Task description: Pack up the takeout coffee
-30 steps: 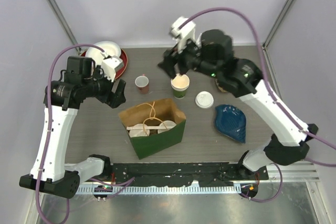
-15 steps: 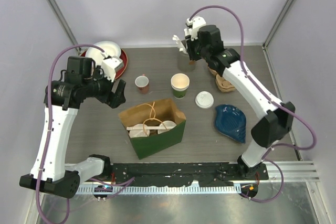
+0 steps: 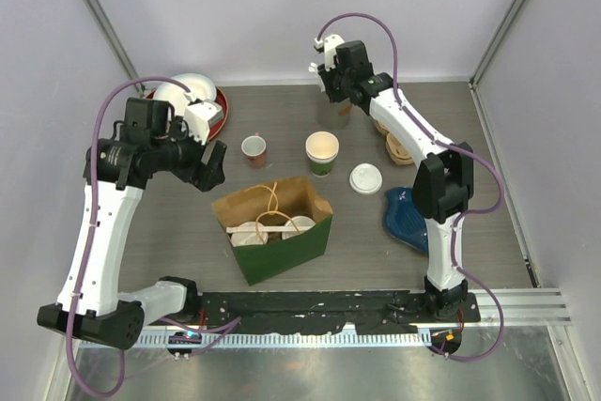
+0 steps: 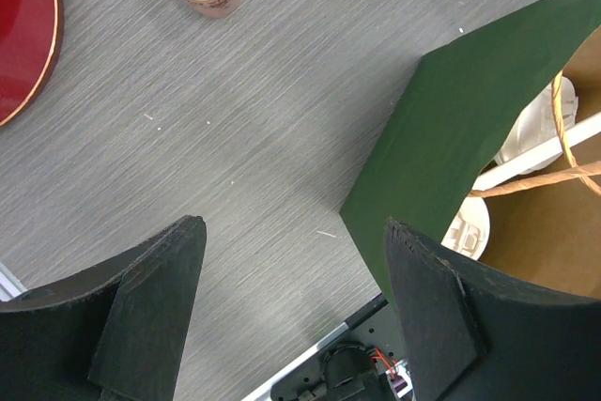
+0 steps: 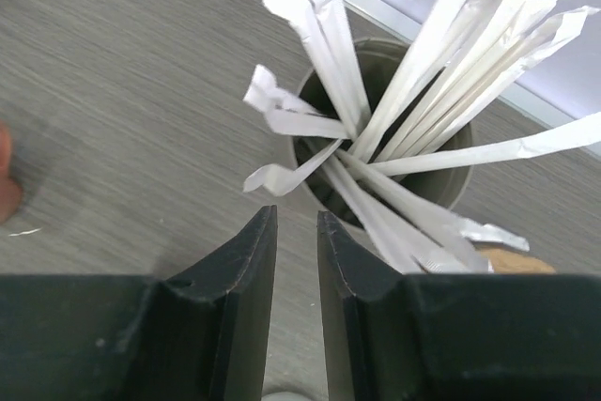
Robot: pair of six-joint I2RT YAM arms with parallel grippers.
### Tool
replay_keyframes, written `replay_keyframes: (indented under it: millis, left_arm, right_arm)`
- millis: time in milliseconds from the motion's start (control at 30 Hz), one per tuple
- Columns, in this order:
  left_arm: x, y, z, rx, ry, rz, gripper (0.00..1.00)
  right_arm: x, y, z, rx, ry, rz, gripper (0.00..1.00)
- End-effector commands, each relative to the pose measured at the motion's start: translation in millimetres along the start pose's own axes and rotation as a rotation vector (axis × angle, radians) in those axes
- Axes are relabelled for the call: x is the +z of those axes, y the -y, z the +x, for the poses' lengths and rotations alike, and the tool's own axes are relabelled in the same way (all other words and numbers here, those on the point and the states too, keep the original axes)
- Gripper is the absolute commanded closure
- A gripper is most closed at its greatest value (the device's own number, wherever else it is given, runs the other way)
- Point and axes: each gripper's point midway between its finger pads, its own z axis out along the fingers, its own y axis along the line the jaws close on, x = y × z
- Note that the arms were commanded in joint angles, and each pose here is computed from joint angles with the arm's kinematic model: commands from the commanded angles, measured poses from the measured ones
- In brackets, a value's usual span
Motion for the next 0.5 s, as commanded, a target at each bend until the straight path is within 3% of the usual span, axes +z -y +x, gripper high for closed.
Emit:
replay_keyframes:
  millis: [0, 200, 467]
  left_arm:
    - [-4, -6, -12, 0.027, 0.03, -0.024, 0.2]
    - [-2, -7, -13, 0.024, 0.024, -0.015, 0.2]
    - [0, -7, -13, 0.025, 0.018, -0.01, 0.2]
  right_arm:
    - [-4, 9, -33, -0.032, 0.079, 0.034, 0.69]
    - [13, 11, -32, -0.041, 0.081, 0.029, 0.6]
    - [28, 8, -27, -0.041, 0.069, 0.004, 0.6]
